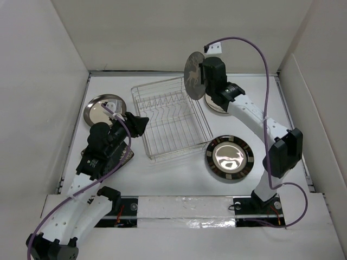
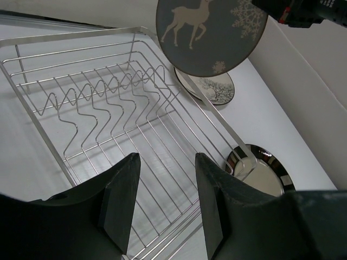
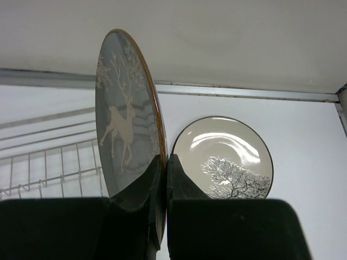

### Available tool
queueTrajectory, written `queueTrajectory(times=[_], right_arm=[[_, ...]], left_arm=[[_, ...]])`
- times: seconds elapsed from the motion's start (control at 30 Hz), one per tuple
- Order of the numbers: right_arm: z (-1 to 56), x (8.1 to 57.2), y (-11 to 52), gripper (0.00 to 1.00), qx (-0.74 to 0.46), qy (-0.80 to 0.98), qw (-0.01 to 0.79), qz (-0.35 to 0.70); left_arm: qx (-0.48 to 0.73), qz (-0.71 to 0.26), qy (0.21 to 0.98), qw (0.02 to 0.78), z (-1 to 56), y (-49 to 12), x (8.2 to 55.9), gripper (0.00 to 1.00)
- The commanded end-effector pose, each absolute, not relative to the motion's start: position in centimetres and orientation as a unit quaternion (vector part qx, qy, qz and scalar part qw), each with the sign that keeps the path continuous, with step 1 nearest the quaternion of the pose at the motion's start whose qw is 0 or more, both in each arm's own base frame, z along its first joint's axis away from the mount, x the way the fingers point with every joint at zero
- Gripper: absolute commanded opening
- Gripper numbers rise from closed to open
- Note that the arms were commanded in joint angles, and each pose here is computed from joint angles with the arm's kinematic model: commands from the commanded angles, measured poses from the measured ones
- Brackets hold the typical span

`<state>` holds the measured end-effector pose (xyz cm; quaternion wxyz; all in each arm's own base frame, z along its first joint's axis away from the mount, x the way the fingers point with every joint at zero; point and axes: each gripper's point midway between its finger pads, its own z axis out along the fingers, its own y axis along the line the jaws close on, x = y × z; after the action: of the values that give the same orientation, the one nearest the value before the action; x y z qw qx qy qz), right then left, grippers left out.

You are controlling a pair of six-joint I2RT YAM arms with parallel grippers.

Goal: Load the plates into the dish rack

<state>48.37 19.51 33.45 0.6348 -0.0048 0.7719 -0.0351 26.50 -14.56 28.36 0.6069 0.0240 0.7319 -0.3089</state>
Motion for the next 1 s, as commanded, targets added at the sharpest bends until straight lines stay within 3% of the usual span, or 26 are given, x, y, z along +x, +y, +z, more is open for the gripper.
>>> queueTrajectory(times=[0.0, 0.97], right_arm=[[40.5, 48.4, 19.5, 0.0, 0.045, 0.709, 0.703, -0.024], [27.9, 49.4, 24.7, 0.0, 0.007, 0.77, 0.633, -0.079]], left_arm=[[0.04, -0.318, 0.714, 0.623, 30.1, -15.0, 26.5, 0.42], [0.041, -0.318, 0.717, 0.619, 29.9, -15.1, 26.5, 0.42]])
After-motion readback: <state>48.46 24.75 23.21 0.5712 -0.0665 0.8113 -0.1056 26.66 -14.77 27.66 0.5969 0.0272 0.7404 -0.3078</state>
